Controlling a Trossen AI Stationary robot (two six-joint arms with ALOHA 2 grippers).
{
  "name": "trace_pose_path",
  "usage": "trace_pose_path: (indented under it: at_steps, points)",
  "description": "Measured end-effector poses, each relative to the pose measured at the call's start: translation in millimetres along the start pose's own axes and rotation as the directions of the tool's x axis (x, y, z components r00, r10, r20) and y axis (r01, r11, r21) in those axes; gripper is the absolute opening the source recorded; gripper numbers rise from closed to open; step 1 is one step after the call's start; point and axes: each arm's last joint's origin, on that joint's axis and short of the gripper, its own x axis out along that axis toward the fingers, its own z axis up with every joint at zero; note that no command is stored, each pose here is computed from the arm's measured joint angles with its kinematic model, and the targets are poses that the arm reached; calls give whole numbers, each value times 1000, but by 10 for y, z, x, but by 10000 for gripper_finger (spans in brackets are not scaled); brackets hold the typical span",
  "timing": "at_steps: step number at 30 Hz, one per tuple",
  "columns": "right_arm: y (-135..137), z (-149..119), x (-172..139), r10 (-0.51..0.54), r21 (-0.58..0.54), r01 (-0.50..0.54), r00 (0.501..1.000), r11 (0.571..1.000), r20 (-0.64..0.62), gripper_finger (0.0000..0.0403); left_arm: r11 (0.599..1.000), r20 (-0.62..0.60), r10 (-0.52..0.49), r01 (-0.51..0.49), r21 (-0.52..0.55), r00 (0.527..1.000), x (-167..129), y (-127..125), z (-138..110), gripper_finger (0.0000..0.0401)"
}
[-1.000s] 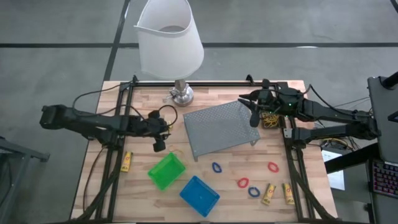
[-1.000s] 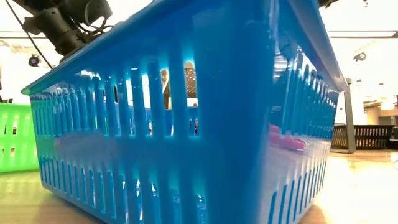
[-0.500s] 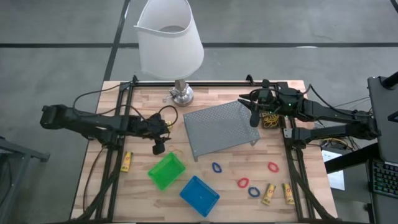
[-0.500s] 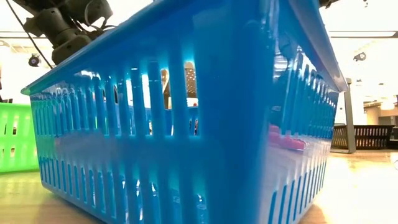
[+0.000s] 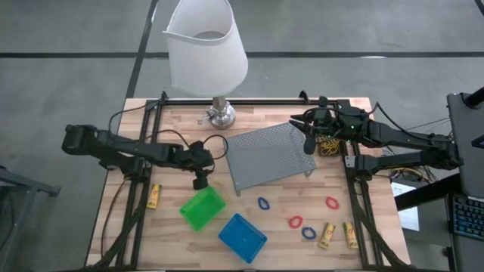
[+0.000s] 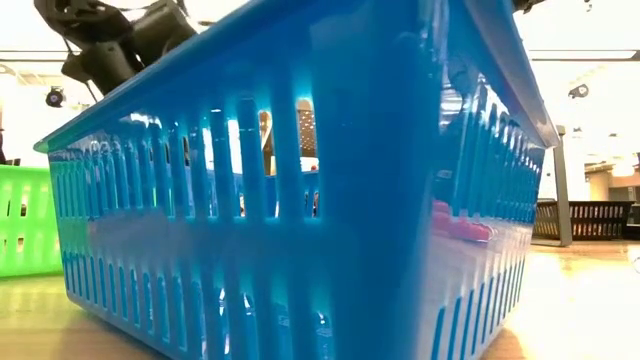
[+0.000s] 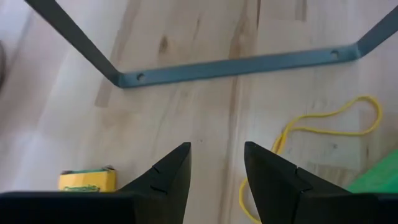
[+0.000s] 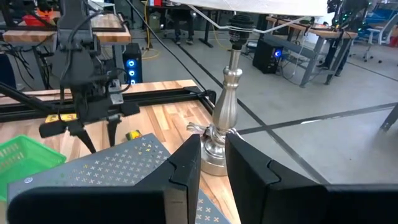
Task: Pick & Place Office Desk Supplies
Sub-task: Put the yellow rubber band into the black basket
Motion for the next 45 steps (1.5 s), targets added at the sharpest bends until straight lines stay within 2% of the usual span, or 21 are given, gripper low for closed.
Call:
trace_pose_path:
  at_steps: [9,14,19,31,38,45]
  points:
    - [-1,-1,1,-1,0,1,1000,1000,-1,84,999,-10,-51,51,-1,999,97,-49,217,150]
    - [0,-2,1,0,-1,0,1000,1000,-1,81,994,-59,-68,73,81,996,200,-74,311,142]
    - [0,-4,2,-2,-1,2,1000,1000,-2,72,986,-124,-59,77,151,991,328,-78,315,136]
    - [0,-12,2,-2,-2,2,1000,1000,-9,78,971,-163,-137,165,174,977,371,-109,340,135]
    - [0,-15,2,-2,-3,2,1000,1000,-13,86,973,-232,-206,225,60,951,359,-136,268,135]
    - [0,-16,2,-1,-3,1,1000,1000,-14,81,957,-291,-288,287,-47,912,333,-196,211,135]
